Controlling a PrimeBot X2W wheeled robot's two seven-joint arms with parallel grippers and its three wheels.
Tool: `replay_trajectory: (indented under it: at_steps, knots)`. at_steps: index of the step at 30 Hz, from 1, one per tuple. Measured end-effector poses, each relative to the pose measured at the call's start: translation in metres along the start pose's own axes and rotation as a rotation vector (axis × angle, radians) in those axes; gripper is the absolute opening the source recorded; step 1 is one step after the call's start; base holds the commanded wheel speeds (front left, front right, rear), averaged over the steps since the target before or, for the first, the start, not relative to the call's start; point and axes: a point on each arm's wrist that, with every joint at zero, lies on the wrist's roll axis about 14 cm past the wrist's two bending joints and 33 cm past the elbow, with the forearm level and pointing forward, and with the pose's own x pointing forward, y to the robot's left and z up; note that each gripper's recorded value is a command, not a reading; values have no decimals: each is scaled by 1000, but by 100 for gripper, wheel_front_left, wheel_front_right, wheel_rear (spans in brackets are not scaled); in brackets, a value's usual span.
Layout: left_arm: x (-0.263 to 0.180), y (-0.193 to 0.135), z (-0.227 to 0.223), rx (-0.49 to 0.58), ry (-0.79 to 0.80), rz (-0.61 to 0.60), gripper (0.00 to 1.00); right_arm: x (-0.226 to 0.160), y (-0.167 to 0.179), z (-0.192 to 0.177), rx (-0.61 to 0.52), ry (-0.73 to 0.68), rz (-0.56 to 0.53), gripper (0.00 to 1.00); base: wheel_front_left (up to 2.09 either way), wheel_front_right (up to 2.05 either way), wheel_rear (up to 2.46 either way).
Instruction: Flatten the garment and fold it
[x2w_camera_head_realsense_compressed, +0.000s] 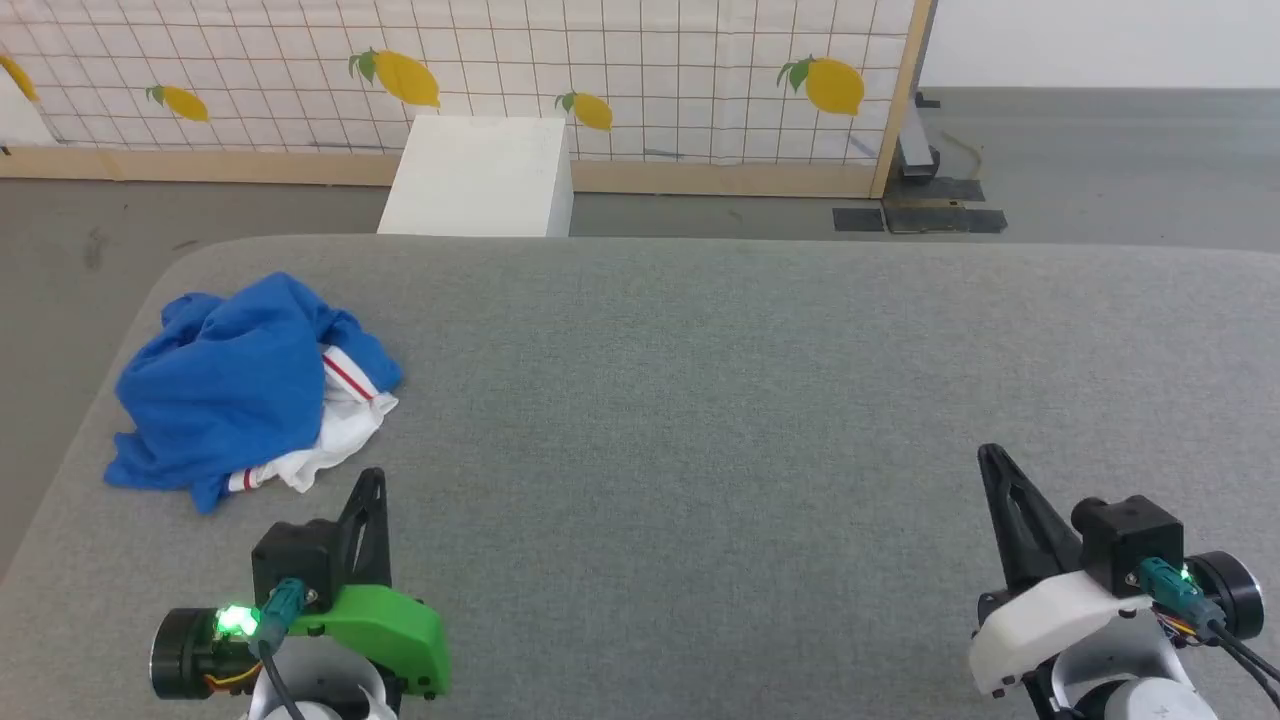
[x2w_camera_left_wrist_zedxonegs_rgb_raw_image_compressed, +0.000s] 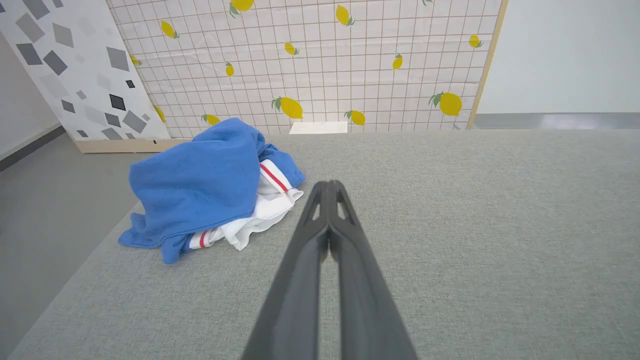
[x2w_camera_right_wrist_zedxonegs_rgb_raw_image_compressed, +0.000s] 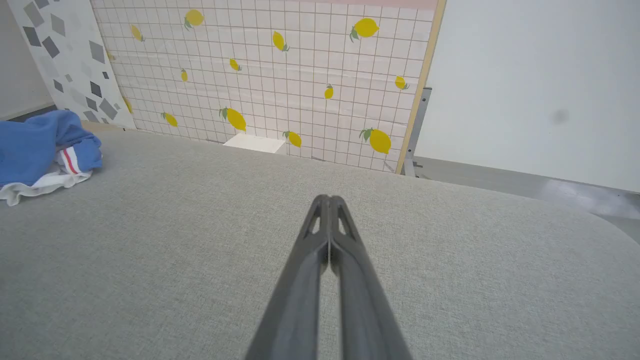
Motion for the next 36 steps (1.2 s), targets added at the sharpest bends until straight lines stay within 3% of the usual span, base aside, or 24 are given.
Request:
replay_trajectory:
  at_steps: [36]
  knots:
    - [0,0,0,0,0,0,0,0,0,0,0,0,0,0,0,0,0]
